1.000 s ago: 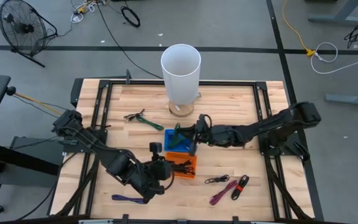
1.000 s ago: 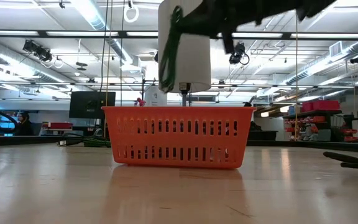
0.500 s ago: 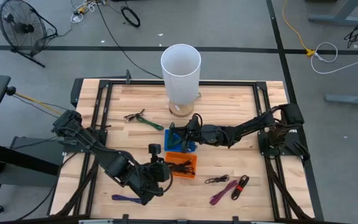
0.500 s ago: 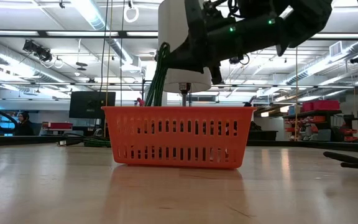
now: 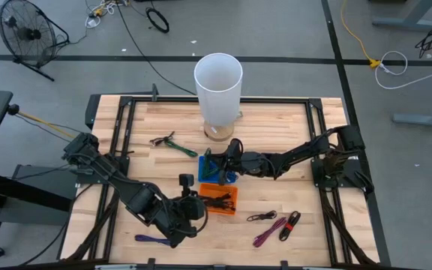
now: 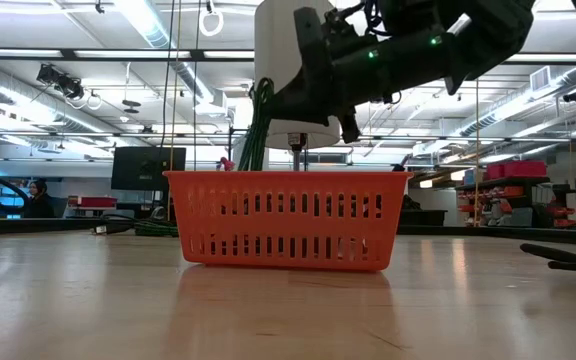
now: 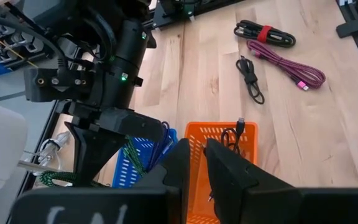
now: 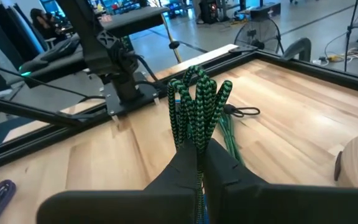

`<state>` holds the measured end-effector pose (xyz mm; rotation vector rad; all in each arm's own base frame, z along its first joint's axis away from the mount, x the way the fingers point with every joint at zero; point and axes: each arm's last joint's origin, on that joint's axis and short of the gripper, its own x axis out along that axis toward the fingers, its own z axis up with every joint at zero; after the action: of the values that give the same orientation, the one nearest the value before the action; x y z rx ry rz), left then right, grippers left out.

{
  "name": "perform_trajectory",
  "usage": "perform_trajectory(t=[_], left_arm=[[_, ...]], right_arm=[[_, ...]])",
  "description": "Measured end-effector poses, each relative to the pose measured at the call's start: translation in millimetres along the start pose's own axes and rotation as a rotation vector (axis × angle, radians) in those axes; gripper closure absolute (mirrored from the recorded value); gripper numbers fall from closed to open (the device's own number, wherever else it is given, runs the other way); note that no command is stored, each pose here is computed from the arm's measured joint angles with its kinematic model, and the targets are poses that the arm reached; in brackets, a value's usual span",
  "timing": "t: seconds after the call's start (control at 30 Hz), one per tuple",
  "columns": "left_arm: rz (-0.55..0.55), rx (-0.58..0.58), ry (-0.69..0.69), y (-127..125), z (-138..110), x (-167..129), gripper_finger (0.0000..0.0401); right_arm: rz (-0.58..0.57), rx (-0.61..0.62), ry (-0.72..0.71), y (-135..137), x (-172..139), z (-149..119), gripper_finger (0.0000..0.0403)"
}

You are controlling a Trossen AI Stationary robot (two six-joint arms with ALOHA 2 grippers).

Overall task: Pick & Place USB Port
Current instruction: Put the green charger cable into the blue bin

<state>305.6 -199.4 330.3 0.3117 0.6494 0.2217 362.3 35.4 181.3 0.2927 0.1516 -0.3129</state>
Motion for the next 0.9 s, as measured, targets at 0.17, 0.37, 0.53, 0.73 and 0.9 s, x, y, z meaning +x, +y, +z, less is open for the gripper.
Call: perform_trajectory(t=[0.17,0.37,0.53,0.73,0.9], left_arm=[[0.002,-0.001,0.001,1,0,1,0.0344],[0.001,-0.002,0.001,1,0,1,0.0344],[0.001,-0.002,0.001,1,0,1,0.0344],[0.001,-0.005,0.001,1,0,1,0.0344],[0.002,-0.009,0.001,1,0,1,0.0344]], right_arm=[[0.0,0.005,0.001,0,0,0,0.0402],[0.006,-0.017,0.044,5,-3,-6,0.0393],[0.014,-0.039,0.092,9,-6,-12,0.0359],[0.016,-0.056,0.123,11,-8,-17,0.0326],[0.002,-0.076,0.142,10,-8,-19,0.0302]])
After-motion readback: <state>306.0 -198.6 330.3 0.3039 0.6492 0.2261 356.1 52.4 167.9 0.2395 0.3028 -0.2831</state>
